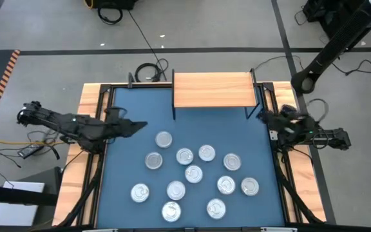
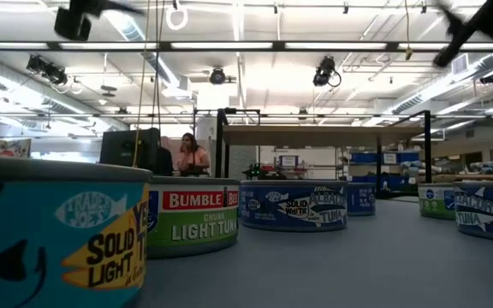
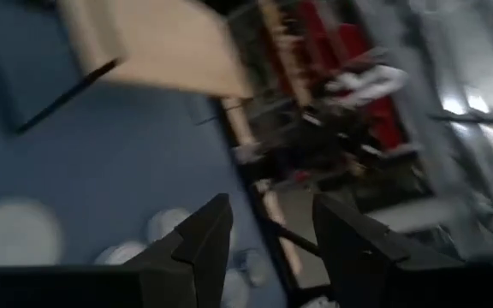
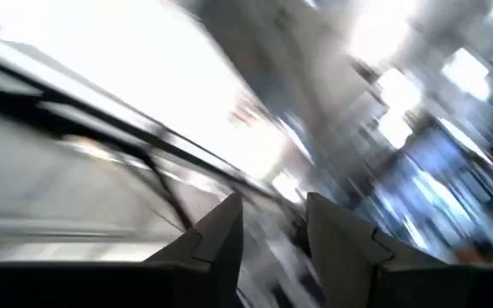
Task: Stack canned seafood by type on shelf
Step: Put the green tuna on the shelf
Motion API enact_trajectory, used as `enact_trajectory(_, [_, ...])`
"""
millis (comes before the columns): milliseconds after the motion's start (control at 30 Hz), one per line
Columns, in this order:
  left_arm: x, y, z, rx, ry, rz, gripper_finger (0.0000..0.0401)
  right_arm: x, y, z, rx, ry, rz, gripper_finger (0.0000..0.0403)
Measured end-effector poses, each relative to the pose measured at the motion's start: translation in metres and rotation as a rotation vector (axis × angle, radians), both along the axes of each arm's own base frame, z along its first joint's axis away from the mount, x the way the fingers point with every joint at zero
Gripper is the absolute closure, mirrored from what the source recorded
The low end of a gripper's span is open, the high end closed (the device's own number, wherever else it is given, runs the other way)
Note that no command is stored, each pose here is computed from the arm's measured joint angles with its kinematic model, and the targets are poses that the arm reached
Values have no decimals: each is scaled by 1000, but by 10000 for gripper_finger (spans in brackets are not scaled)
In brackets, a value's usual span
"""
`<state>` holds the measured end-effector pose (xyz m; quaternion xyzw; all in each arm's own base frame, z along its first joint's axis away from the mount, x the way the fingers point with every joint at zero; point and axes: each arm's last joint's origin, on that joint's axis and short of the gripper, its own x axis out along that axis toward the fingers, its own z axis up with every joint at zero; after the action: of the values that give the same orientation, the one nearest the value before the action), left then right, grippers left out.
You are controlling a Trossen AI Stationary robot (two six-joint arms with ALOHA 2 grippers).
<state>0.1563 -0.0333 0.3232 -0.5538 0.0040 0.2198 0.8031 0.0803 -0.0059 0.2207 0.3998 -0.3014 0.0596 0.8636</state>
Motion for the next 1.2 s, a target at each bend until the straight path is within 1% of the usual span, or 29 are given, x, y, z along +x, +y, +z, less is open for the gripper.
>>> enact_trajectory(33, [2,1,-6,-42,27,21,229,5,0,-7,51,75,31,265])
enact_trajectory(100, [1,5,-20,-148,92,67,229,11,0,-16,144,167,85,266])
enact_trajectory(167, [-3,10,-33,-239,156,102,229,15,0,-19,176,203,113,266])
enact_trajectory(233, [-8,16,-46,-281,220,109,229,18,0,-17,180,234,120,266])
enact_trajectory(333, [-10,25,-64,-343,238,91,229,25,0,-6,166,283,91,266])
enact_trajectory(500, [-8,38,-92,-378,211,45,229,53,-2,10,116,500,36,266])
enact_trajectory(633, [-7,48,-115,-380,181,-1,229,79,-3,27,48,542,17,266])
enact_trajectory(700, [-7,52,-128,-387,152,-49,229,90,-3,32,18,554,7,266])
enact_trajectory(767, [-7,55,-141,-409,114,-86,236,100,-3,32,13,573,6,266])
enact_trajectory(833, [-9,57,-152,-423,74,-119,253,108,-4,29,32,597,11,266])
enact_trajectory(900, [-12,59,-162,-428,39,-140,281,115,-4,25,64,622,20,266])
enact_trajectory(1067, [-18,62,-178,-426,-1,-136,381,132,-5,10,143,650,31,266])
enact_trajectory(1100, [-19,63,-180,-425,-5,-133,390,136,-6,6,157,659,28,266])
enact_trajectory(1200, [-20,64,-182,-430,5,-124,393,147,-8,-9,202,714,28,266])
